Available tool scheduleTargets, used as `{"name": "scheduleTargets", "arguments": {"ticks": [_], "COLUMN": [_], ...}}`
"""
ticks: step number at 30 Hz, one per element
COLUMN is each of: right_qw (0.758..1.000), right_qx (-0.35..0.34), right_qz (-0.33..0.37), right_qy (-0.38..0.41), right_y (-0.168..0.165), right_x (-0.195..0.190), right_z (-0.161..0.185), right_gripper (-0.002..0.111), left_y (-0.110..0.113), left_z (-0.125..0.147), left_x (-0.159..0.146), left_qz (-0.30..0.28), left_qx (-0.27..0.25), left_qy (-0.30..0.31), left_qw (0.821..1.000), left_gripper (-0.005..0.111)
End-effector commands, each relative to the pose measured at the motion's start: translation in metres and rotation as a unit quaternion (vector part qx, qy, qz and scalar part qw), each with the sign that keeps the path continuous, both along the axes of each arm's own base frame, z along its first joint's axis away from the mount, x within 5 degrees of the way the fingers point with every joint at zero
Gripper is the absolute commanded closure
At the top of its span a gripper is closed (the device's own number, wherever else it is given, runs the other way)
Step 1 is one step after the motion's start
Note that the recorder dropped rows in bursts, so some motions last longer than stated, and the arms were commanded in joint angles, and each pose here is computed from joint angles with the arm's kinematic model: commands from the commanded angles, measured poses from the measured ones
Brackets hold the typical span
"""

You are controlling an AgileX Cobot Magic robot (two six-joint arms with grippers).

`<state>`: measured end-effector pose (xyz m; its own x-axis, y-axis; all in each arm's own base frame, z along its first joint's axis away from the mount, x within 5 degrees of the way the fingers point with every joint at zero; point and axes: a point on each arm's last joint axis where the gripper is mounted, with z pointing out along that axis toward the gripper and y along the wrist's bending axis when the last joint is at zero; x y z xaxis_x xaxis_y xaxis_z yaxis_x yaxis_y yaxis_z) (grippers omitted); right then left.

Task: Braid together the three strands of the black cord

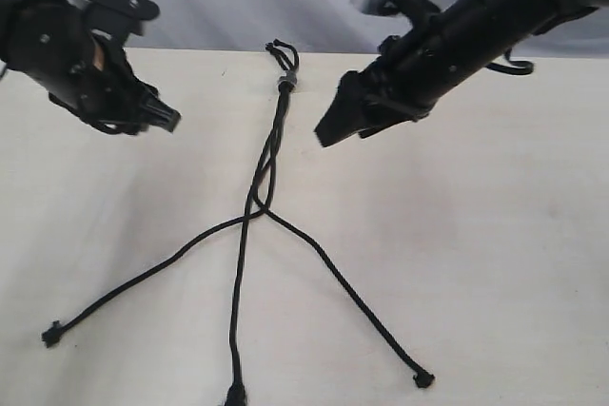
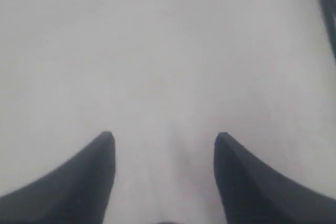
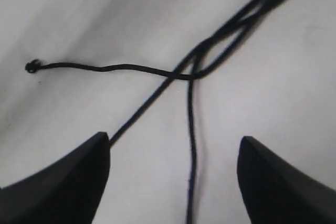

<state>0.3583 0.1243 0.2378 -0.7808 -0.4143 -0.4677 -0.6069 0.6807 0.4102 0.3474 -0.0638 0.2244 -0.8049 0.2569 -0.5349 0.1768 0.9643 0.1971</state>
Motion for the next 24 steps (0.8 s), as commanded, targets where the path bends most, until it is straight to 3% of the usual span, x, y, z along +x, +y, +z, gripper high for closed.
{"name": "scheduleTargets", "arguments": {"ticks": [1, 3, 8, 13, 16, 24], "right_qw": [0.997, 0.993, 0.983, 0.975, 0.972, 0.968], "right_qx": [-0.03, -0.076, -0.166, -0.159, -0.163, -0.235], "right_qz": [0.074, 0.081, 0.06, 0.109, 0.127, 0.082], "right_qy": [-0.021, -0.028, -0.055, -0.115, -0.112, -0.022], "right_y": [0.062, 0.09, 0.141, 0.177, 0.183, 0.179], "right_x": [-0.025, -0.042, -0.089, -0.125, -0.137, -0.136], "right_z": [0.0, -0.007, -0.028, -0.034, -0.038, -0.08], "right_gripper": [0.043, 0.043, 0.043, 0.043, 0.043, 0.043], "left_y": [0.025, 0.032, 0.034, 0.033, 0.032, 0.031], "left_z": [0.022, 0.028, 0.033, 0.034, 0.034, 0.033], "left_x": [0.0, -0.002, -0.005, -0.004, -0.004, -0.004], "left_qz": [0.032, 0.043, 0.044, 0.041, 0.043, 0.049], "left_qx": [-0.011, -0.011, -0.011, -0.017, -0.019, -0.03], "left_qy": [-0.046, -0.051, -0.056, -0.062, -0.061, -0.058], "left_qw": [0.998, 0.998, 0.997, 0.997, 0.997, 0.997], "left_gripper": [0.084, 0.107, 0.106, 0.106, 0.106, 0.106]}}
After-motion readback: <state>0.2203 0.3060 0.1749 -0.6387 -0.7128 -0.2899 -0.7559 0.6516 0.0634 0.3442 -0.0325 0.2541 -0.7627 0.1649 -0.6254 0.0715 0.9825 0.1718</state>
